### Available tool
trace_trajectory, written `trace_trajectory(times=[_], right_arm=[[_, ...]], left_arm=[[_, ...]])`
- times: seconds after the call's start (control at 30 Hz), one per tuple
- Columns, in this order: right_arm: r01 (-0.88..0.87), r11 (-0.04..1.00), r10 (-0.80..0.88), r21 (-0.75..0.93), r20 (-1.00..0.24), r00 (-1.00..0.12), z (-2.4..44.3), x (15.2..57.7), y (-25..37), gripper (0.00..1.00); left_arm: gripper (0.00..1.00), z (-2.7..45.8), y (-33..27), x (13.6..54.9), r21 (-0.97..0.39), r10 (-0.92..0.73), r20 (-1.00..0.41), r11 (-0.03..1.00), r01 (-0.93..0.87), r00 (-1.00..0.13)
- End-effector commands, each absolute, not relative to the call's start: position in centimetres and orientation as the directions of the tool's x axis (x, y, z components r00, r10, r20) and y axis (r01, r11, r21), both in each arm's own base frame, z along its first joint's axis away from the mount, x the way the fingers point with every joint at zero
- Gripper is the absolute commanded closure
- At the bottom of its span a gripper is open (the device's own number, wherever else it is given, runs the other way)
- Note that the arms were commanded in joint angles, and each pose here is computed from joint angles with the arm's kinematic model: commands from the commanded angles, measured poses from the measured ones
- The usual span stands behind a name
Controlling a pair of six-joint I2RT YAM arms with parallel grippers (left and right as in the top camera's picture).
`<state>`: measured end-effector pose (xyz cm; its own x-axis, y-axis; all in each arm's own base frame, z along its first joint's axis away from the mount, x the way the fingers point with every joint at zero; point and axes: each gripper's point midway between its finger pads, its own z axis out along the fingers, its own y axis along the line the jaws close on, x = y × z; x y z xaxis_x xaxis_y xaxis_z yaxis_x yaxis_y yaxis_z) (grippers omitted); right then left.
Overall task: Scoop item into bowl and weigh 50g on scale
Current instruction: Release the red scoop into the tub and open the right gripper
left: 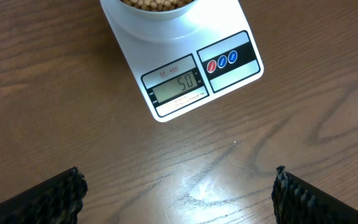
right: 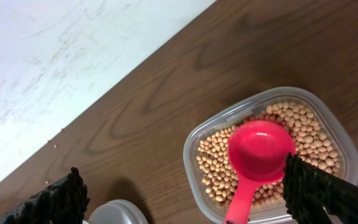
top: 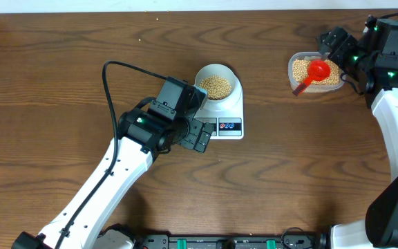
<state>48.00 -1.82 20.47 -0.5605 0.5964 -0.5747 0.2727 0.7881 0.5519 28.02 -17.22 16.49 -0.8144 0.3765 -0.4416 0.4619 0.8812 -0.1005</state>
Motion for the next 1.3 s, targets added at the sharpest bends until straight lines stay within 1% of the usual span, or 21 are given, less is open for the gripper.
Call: trace_trajectory(times=[0.0,0.77,0.97,1.13,1.27], right_arm=[[0.254,0.807,0.577,0.534,-0.615,-0.538,22.0,47.9,-2.3,0.01],[0.276,0.808,0.58,0.521,-0.621,-0.527,21.9,47.9,-2.7,0.01],[0.307,0.804,0.585,0.51,-0.582,-0.565,20.7,47.0,-2.5,0.01],[0.363,0.796,0.593,0.484,-0.508,-0.624,18.8,45.2,-2.4,0.01],[0.372,0.809,0.576,0.456,-0.486,-0.657,18.2,44.0,-2.3,0.01]], left_arm=[[0.02,16.4,-17.1,28.0,-0.103,0.379,-0.439,0.88,0.464,-0.815],[0.02,16.4,-17.1,28.0,-0.103,0.378,-0.44,0.88,0.464,-0.815],[0.02,16.4,-17.1,28.0,-0.103,0.379,-0.439,0.88,0.464,-0.815],[0.02,16.4,-17.1,28.0,-0.103,0.379,-0.439,0.88,0.464,-0.815],[0.02,16.4,-17.1,28.0,-0.103,0.379,-0.439,0.88,0.464,-0.815]])
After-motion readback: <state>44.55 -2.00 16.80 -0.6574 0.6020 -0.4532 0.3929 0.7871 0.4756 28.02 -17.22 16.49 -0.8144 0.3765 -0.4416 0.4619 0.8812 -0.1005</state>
